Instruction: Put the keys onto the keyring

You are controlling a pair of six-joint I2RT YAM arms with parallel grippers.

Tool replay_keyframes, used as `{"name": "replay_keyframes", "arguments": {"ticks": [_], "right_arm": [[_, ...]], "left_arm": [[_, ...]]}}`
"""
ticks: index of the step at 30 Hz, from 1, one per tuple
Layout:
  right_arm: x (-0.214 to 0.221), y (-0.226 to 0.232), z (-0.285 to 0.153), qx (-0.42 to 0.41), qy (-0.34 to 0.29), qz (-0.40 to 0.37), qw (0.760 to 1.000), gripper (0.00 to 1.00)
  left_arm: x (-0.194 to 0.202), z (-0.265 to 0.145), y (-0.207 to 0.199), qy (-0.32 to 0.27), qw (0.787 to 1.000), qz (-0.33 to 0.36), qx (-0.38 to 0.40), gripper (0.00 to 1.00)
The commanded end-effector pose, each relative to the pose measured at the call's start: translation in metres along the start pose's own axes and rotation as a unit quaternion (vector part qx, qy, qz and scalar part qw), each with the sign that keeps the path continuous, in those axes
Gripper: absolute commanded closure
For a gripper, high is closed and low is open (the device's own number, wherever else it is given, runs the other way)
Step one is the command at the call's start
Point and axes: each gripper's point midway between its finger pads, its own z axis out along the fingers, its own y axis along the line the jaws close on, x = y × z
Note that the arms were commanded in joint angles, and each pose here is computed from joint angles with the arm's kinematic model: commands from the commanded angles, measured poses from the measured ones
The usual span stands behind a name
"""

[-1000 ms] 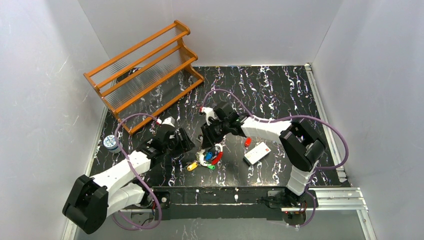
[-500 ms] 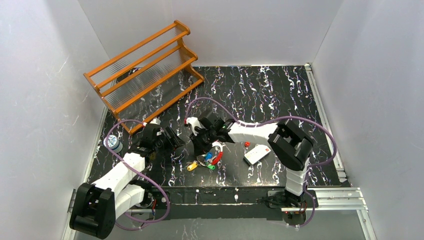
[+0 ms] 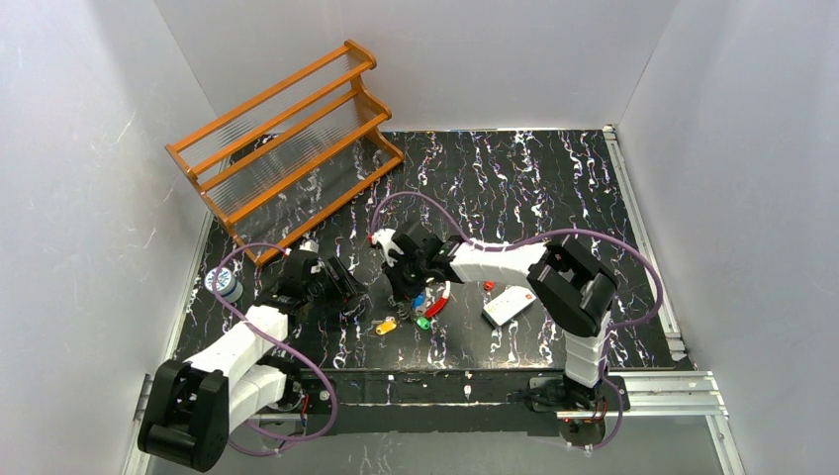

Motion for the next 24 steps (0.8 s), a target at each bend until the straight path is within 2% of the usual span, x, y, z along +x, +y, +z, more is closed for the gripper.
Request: {"name": "replay_keyframes", "arguments": {"ticks": [1, 7, 11, 19, 24], "right_arm": [[-0.014, -0.019, -0.018, 0.043, -0.028, 0.001, 0.999, 0.96], [-0.018, -0.024, -0.026, 0.053, -0.038, 0.001, 0.998, 0.92], [-0.025, -0.022, -0.035, 0.042, -0.052, 0.009, 0.998, 0.82], [-0.021, -0.013, -0.043, 0.007, -0.058, 0.006, 0.998, 0.74], [-0.015, -0.006, -0.044, -0.029, -0.051, 0.009, 0.998, 0.71]], "left_arm": [[0.005, 0.003, 0.001, 0.010, 1.000, -0.007, 0.009, 0.38], [0.011, 0.005, 0.004, 0.019, 1.000, -0.007, 0.010, 0.38], [0.012, 0.006, 0.003, 0.020, 1.000, -0.008, 0.015, 0.38], [0.012, 0.006, -0.001, 0.020, 0.999, -0.006, 0.030, 0.38], [0.012, 0.005, -0.015, 0.020, 0.997, 0.001, 0.072, 0.39]]}}
